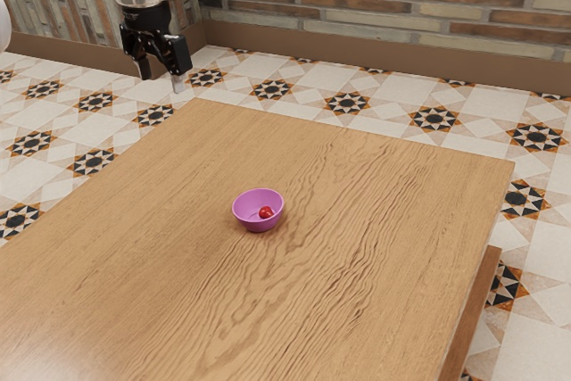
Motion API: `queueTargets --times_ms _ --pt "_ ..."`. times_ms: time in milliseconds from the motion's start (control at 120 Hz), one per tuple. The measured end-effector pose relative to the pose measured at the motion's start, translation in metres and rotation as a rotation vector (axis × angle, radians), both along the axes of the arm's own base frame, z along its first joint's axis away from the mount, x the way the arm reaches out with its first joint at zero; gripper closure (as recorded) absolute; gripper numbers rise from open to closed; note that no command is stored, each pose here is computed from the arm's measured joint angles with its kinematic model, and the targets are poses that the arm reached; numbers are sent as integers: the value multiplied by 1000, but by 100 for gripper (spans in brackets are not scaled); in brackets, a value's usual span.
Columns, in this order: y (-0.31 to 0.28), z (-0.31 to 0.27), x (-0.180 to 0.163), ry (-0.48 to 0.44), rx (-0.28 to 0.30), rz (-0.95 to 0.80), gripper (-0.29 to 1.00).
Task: Take strawberry from the bowl
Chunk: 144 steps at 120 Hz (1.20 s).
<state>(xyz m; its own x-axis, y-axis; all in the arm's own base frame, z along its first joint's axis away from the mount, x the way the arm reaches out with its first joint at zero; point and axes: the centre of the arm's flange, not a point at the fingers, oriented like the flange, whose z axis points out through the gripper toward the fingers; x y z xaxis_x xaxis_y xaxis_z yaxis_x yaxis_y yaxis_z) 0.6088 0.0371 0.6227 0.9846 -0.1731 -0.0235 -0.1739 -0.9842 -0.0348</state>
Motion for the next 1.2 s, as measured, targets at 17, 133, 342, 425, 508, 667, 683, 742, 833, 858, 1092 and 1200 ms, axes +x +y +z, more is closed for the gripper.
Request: queueTargets --times_ms 17,133,342,425,508,667,683,742,833,858,1092,1200 --pt "0 0 0 0 0 0 0" --pt "0 0 0 0 0 0 0" --pt "-5 -4 4 -6 -1 -10 0" --pt "-7 -10 10 -11 2 -13 0" --pt "-11 -26 20 -4 11 -18 0" --pt "-30 -68 45 6 29 -51 0" --pt "-31 -73 48 5 31 -55 0" --pt "-35 -89 58 -1 36 -71 0" --pt "-43 -109 72 -21 36 -121 0" --pt "-47 -113 75 -30 34 -145 0" --pt "-79 -162 99 -61 -13 -382 0" --pt "-80 -199 108 -29 -7 -463 0"
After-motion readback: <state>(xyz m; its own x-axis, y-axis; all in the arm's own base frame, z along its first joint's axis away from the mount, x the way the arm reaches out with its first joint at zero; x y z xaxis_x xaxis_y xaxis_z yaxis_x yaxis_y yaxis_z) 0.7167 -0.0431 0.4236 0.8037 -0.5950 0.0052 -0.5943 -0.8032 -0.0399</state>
